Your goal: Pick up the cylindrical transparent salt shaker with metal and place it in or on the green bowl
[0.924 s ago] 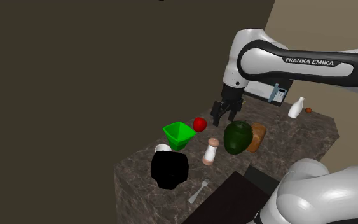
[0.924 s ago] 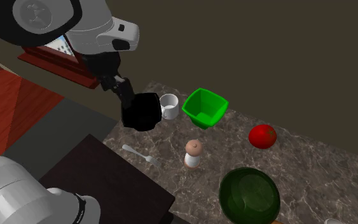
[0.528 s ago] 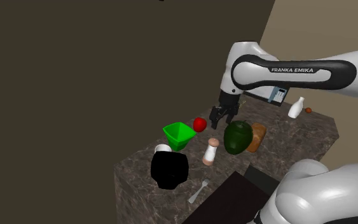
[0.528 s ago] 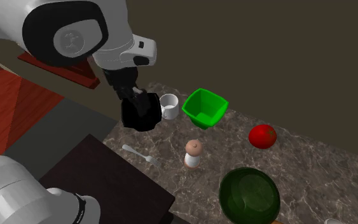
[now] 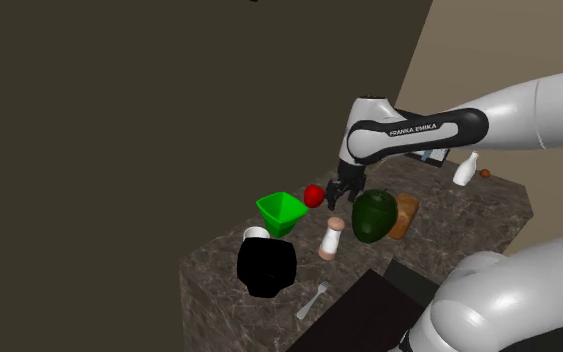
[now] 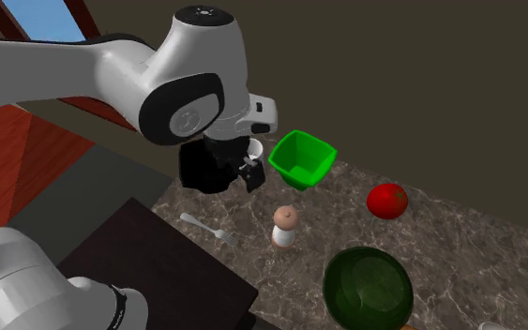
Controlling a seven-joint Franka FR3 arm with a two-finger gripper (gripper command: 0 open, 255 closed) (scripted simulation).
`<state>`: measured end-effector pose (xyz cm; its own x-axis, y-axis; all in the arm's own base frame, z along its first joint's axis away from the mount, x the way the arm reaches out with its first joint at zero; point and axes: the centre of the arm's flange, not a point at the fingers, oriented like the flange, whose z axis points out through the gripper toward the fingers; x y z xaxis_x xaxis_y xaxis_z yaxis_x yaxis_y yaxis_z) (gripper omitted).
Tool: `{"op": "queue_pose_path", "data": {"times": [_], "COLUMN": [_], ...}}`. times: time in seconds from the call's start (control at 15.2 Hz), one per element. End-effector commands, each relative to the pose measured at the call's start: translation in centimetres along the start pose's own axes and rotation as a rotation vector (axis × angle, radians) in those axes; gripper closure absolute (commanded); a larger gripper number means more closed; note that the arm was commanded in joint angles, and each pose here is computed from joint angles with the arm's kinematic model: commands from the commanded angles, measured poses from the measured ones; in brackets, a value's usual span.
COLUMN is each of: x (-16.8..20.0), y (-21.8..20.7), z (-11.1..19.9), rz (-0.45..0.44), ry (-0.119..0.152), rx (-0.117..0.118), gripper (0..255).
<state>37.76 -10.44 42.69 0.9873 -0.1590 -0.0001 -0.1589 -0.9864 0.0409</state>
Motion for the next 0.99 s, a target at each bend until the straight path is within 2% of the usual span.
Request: {"op": "queue_pose_path", "data": {"times": [0.0, 0.73, 0.92], "x": [0.9, 7.3, 7.6], "y": [1.4, 8.7, 9.1], "z": [2.0, 12.2, 13.7], "rz": [0.001, 0.007, 0.008], "ry": [0.008, 0.039, 0.041], "rx": [-0.006, -0.037, -0.039], "gripper": [0, 0, 0]}}
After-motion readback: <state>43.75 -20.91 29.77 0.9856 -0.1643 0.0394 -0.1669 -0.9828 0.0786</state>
